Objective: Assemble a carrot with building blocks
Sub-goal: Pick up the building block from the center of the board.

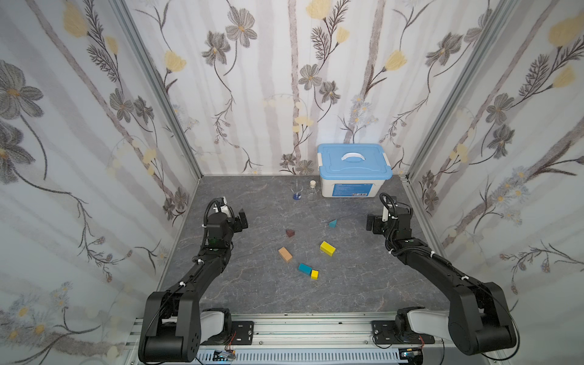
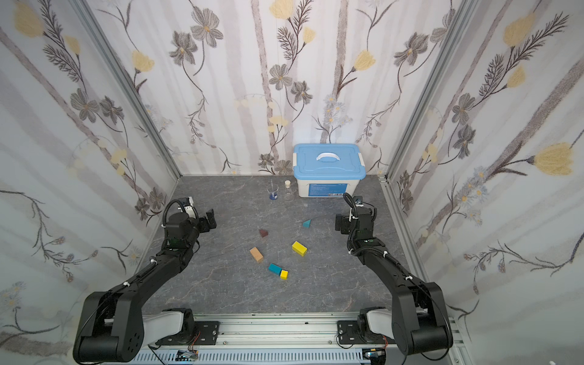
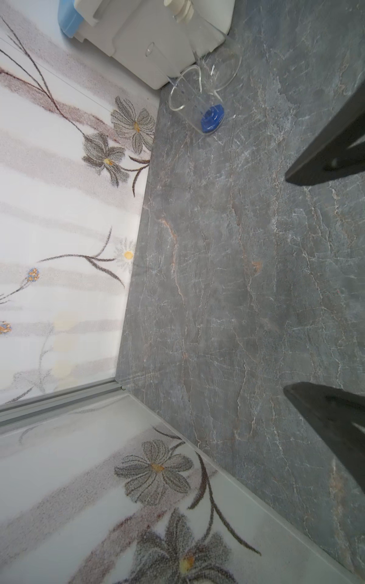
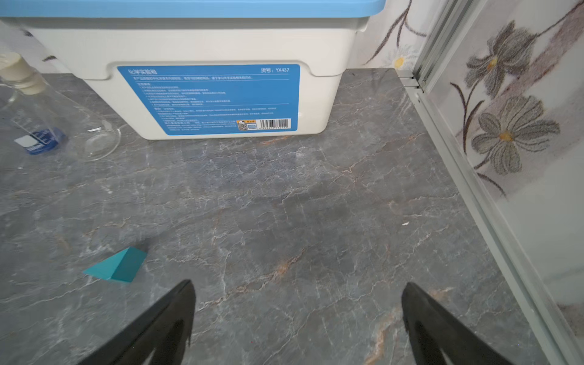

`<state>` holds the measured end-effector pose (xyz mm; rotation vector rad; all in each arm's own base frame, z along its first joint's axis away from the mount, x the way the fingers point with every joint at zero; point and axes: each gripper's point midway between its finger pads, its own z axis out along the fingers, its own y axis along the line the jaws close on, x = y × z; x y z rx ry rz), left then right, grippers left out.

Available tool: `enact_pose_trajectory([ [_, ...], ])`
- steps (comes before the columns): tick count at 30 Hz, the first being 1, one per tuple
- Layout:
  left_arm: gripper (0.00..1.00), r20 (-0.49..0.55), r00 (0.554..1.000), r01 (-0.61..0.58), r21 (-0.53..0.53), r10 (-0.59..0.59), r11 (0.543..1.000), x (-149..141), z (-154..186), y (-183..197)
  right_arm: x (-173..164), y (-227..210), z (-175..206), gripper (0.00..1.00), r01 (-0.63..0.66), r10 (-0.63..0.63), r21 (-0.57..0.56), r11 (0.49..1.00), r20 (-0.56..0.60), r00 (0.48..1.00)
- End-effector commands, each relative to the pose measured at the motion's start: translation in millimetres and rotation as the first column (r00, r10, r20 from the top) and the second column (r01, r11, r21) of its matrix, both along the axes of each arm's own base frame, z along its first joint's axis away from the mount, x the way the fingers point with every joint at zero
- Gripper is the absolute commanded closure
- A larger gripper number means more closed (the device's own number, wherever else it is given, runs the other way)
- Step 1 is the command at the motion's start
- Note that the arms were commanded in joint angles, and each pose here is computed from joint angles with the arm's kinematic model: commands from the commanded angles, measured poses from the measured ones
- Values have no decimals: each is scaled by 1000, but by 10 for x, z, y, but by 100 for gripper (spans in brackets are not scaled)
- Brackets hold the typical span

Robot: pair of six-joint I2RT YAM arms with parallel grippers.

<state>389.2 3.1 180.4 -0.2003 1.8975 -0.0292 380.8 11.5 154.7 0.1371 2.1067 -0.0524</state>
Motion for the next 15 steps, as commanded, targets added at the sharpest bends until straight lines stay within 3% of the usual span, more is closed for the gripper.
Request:
enact_pose_trajectory([
  [1, 0, -95, 995, -33, -53, 28, 998, -116, -35, -18, -177, 104, 3, 0, 18, -1, 165, 986, -105, 994],
  [4, 0, -116, 993, -29, -83, 19, 996, -192, 39, -111, -222, 382, 50, 0, -51, 101, 253, 966, -190, 977],
  [9, 0, -179, 983, -59, -164, 29, 985, -335, 114, -262, -262, 1009, 145, 0, -212, 287, 287, 934, -251, 925],
  [12, 0, -192, 978, -125, -218, 83, 968, -437, 177, -242, -378, 1473, 128, 0, -339, 412, 260, 904, -317, 855],
  [15, 1, -208, 971, -173, -251, 121, 952, -496, 267, -231, -526, 1920, 15, 10, -457, 515, 237, 857, -379, 769],
])
